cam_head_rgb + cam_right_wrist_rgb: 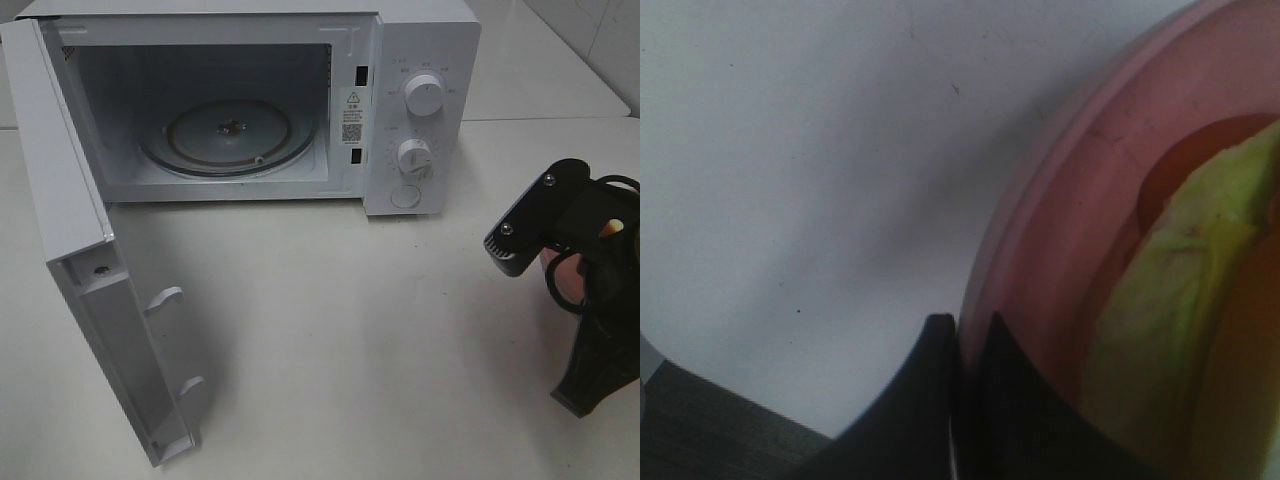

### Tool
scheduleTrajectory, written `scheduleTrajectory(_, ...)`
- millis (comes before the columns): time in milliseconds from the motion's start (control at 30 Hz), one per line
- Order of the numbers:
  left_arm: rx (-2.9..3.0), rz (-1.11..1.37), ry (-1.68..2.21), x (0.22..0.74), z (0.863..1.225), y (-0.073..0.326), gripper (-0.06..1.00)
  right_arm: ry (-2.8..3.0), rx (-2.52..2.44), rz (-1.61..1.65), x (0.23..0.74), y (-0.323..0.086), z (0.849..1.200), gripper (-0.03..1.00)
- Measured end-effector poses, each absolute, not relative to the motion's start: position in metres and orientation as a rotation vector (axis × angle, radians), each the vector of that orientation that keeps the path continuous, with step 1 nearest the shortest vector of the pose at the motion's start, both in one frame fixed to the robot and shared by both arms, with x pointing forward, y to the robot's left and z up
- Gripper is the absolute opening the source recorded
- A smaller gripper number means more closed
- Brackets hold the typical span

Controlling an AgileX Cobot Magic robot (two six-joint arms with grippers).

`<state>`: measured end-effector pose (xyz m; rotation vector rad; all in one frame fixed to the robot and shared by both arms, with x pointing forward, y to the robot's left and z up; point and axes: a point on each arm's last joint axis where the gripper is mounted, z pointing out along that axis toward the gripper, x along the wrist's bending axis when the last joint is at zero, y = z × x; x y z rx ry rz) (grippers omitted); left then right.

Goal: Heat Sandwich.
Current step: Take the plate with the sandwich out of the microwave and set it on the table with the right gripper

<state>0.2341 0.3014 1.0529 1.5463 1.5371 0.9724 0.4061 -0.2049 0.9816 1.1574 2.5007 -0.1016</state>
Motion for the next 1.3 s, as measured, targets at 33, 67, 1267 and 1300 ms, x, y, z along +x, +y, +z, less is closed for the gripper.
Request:
scheduleTrajectory(33,1.546,0.972,1.537,0.234,1.053,0.301,0.97,2.501,1.157,-0.102,0.406,-0.205,0.982,0.03)
scheduleTrajectory(67,1.546,0.972,1.537,0.234,1.053,0.301,0.97,2.491,1.178,-0.103,0.406,-0.205,0.982,0.03)
scheduleTrajectory(1267,1.546,0.972,1.537,0.234,1.053,0.301,0.97,2.211,1.515,-0.065,0.464,-0.237,0.939,0.04)
scheduleTrajectory(1300,1.546,0.972,1.537,0.234,1.053,0.301,0.97,2.207,1.520,-0.062,0.465,-0.238,0.937,0.04)
